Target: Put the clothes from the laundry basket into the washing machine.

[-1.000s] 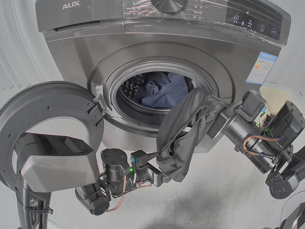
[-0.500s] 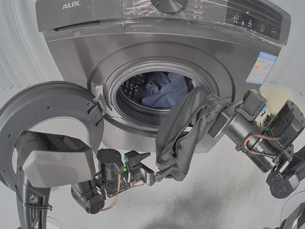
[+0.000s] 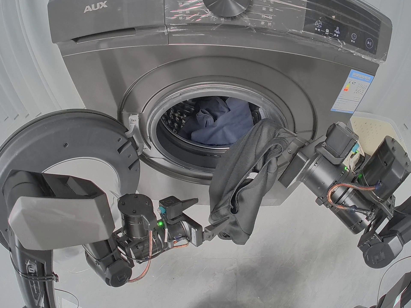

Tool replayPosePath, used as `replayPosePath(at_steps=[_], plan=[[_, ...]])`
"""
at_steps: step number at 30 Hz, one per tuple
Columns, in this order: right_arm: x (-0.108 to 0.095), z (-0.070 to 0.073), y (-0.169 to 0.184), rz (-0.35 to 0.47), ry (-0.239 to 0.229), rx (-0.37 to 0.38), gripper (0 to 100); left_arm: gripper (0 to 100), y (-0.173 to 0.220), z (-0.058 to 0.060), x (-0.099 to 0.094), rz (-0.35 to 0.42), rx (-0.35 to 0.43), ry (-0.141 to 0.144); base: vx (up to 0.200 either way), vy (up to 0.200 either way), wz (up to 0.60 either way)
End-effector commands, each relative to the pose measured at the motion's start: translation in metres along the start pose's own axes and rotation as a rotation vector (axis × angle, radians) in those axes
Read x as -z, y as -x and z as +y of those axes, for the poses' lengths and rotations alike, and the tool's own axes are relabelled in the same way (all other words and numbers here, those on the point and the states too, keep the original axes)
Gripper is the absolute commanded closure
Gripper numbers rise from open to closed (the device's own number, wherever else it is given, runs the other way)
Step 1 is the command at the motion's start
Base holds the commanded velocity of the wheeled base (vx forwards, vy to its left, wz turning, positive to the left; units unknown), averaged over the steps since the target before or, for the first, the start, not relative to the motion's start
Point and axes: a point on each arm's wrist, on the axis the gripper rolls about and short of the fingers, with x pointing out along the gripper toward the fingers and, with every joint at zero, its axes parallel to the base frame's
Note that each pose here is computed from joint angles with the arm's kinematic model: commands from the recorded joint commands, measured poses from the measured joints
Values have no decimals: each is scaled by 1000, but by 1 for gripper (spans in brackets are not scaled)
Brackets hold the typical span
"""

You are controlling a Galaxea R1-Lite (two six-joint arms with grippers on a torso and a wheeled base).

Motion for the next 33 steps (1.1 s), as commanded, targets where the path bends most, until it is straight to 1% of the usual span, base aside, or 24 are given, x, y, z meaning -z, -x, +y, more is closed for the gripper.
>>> replayPosePath(at_steps=[1, 4, 10, 15, 16, 22, 26, 27, 29, 30, 31, 32, 33], plan=[[0, 0, 0, 0, -1, 0, 100, 0, -8, 1, 1, -11, 3, -3, 0, 0, 0], [1, 1, 0, 2, -1, -1, 100, 0, -18, 7, 4, -24, -3, -14, 0, 0, 0], [2, 2, 0, 4, -4, -4, 100, 0, -24, 8, 12, -11, 8, -7, 0, 0, 0], [3, 2, 2, 8, -4, -5, 100, 0, -38, 9, 10, -48, 14, -14, 0, 0, 0], [4, 2, 2, 9, -5, -6, 100, 100, -39, 9, 10, -49, 16, -15, 0, 0, 0], [4, 4, 3, 11, -6, -10, 100, 100, -43, 9, 11, -57, 23, -14, 0, 0, 0], [5, 3, 4, 16, -5, -6, 100, 100, -42, 10, 3, -82, 15, -16, 0, 0, 0], [6, 1, 5, 22, -3, -1, 100, 100, -38, 11, -4, -97, 9, -20, 0, 0, 0], [6, -1, 5, 22, 1, 5, 100, 100, -26, 8, -20, -122, 0, -27, 0, 0, 0], [6, -1, 5, 24, 1, 5, 100, 100, -17, 5, -25, -123, -1, -28, 0, 0, 0], [7, -1, 5, 25, 1, 6, 100, 100, -14, 4, -27, -123, -1, -30, 0, 0, 0], [7, -1, 6, 34, 2, 8, 100, 100, 6, -2, -38, -129, -2, -31, 0, 0, 0], [9, -2, 7, 43, 3, 10, 100, 100, 21, -8, -45, -131, -2, -33, 0, 0, 0]])
